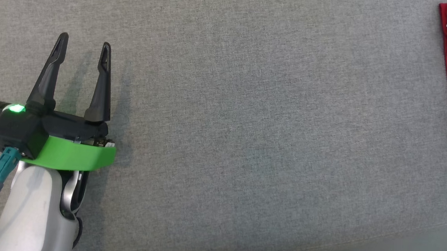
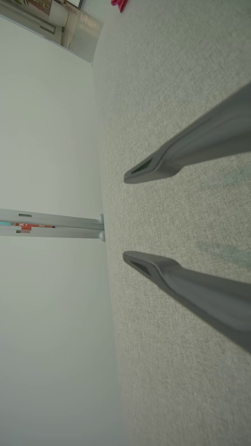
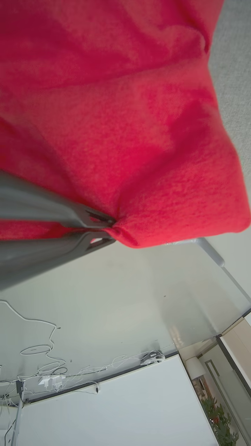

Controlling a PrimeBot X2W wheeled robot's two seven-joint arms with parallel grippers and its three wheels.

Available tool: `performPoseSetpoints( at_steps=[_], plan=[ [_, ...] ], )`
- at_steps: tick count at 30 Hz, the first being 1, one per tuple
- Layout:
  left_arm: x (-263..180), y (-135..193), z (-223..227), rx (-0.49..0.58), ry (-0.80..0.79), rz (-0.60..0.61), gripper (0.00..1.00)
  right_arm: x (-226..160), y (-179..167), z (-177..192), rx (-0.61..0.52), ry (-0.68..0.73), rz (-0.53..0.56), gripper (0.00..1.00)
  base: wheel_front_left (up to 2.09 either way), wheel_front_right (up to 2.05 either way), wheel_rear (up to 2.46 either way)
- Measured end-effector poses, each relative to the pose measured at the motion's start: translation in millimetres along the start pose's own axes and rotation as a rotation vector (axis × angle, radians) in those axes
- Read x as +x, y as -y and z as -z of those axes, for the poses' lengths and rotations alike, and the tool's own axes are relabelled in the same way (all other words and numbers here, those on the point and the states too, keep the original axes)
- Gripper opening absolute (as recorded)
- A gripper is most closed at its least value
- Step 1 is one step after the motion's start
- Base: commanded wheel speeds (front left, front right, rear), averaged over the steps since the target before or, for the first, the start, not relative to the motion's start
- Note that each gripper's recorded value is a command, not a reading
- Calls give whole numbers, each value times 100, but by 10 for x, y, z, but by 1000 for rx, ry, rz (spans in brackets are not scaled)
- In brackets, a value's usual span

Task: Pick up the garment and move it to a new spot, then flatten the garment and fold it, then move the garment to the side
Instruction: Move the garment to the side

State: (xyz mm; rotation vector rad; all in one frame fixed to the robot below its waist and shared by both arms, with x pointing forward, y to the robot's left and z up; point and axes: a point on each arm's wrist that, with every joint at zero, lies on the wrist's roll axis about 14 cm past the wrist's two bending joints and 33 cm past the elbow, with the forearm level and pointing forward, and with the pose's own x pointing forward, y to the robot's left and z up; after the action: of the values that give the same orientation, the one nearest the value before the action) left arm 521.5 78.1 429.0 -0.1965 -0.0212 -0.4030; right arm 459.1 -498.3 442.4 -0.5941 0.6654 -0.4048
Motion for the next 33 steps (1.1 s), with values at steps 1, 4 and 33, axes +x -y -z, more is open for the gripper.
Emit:
performPoseSetpoints(
  at_steps=[1,4,33],
  plan=[
    [-3,0,-2,1,0,0,100,-2,8,15,-5,-5,5,100,0,0,0],
    [-16,-7,-48,6,5,-5,100,-23,33,-58,4,33,21,100,0,0,0],
    [-1256,-215,-542,-25,-6,-283,100,-1788,-1505,-1117,496,640,-424,100,0,0,0]
  ],
)
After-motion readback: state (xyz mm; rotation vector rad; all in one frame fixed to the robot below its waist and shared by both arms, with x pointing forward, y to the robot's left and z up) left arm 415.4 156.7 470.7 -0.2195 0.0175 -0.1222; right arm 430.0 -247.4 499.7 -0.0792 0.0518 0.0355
